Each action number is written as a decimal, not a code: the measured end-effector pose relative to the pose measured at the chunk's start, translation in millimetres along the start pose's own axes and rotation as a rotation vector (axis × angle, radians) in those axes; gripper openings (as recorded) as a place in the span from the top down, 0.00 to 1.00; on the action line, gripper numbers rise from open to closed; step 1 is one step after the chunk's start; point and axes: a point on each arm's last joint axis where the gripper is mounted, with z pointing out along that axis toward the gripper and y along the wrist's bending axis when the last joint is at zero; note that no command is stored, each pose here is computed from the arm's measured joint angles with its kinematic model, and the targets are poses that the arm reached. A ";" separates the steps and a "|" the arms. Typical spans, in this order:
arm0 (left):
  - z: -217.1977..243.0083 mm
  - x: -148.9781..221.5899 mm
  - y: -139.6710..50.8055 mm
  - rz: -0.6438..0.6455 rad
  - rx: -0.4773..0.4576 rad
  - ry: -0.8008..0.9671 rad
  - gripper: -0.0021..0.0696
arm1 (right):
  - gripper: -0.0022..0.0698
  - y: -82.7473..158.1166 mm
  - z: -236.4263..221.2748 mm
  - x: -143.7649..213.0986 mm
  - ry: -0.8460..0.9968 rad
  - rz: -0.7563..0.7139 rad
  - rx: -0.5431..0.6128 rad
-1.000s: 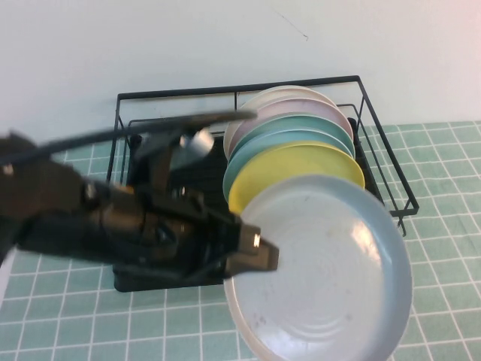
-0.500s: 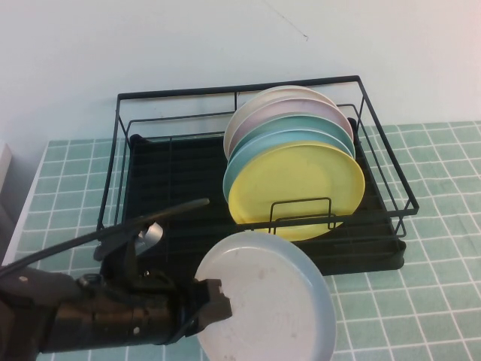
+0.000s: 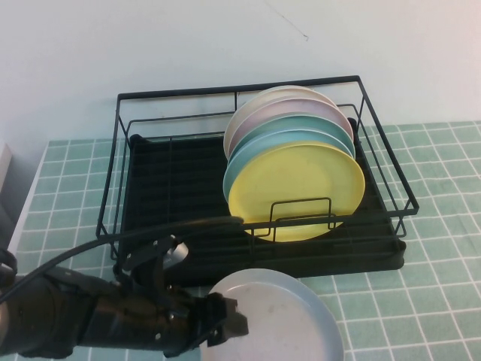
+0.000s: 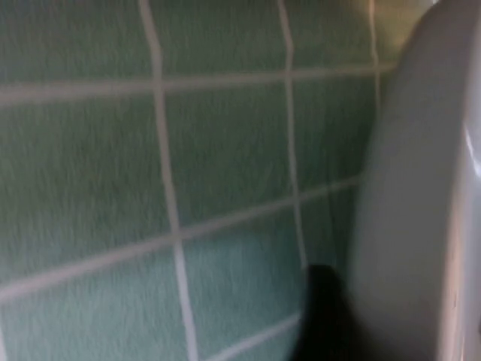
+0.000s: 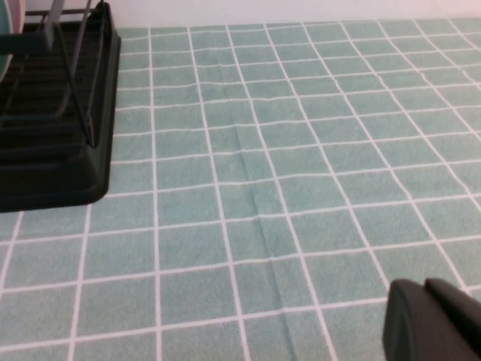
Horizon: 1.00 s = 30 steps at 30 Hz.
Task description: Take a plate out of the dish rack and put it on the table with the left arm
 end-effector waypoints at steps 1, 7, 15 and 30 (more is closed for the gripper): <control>-0.2 -3.1 -1.5 0.010 -0.003 -0.014 0.40 | 0.97 0.0 0.0 0.0 0.000 0.000 0.000; -6.3 -18.2 -11.7 0.115 -0.018 -0.083 0.13 | 0.97 0.0 0.0 0.0 0.000 0.000 0.000; -43.7 -30.4 -25.7 0.318 -0.103 -0.269 0.11 | 0.97 0.0 0.0 0.0 0.000 0.000 0.000; -177.9 21.3 -83.4 0.808 0.096 -0.571 0.87 | 0.97 0.0 0.0 0.0 0.000 0.000 0.000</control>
